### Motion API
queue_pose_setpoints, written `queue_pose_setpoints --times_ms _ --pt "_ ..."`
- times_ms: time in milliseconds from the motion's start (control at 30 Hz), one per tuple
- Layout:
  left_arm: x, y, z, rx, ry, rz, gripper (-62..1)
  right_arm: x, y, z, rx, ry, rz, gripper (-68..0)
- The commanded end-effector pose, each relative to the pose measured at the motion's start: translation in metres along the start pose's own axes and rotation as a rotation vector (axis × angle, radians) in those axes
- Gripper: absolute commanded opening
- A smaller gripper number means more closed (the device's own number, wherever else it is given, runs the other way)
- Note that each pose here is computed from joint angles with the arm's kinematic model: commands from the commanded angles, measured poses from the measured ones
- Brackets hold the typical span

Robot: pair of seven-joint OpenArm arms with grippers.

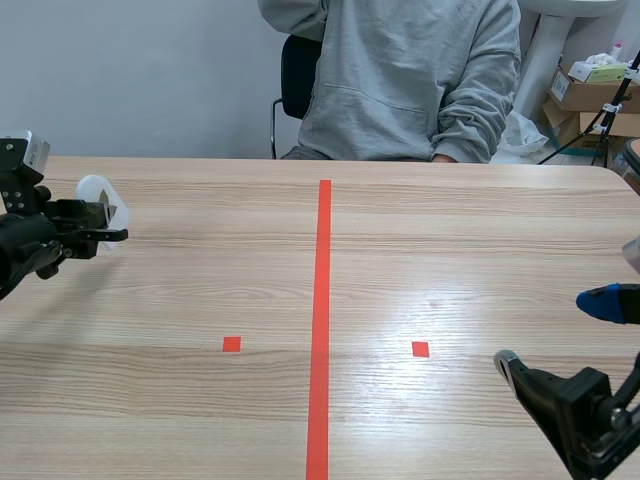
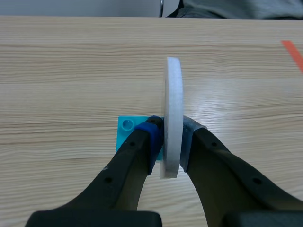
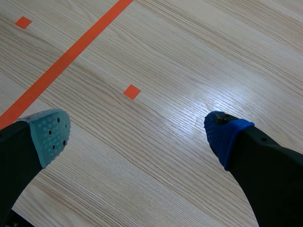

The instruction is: Do the leaf sorting experiment

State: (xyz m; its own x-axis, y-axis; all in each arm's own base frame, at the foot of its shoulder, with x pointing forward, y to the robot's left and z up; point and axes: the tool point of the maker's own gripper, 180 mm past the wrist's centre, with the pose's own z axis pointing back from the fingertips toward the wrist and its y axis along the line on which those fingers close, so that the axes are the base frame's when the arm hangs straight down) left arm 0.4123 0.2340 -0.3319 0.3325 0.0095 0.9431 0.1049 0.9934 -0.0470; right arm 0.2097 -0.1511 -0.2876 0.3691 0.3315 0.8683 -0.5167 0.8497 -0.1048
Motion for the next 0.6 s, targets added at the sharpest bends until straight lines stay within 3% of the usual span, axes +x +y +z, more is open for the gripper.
queue_pose_setpoints --times_ms 0,233,567 --pt "0.025 0.008 -0.008 0.028 -0.058 -0.023 -56.9 0.010 -0.003 0.001 -0.006 -0.030 0.012 -9.7" --pt "0.012 0.040 -0.021 0.141 0.002 -0.038 -56.9 0.010 -0.003 0.001 -0.006 -0.030 0.012 -9.7" --pt "-0.016 0.051 -0.021 0.174 0.081 -0.076 -56.9 0.010 -0.003 0.001 -0.006 -0.031 0.011 -9.7"
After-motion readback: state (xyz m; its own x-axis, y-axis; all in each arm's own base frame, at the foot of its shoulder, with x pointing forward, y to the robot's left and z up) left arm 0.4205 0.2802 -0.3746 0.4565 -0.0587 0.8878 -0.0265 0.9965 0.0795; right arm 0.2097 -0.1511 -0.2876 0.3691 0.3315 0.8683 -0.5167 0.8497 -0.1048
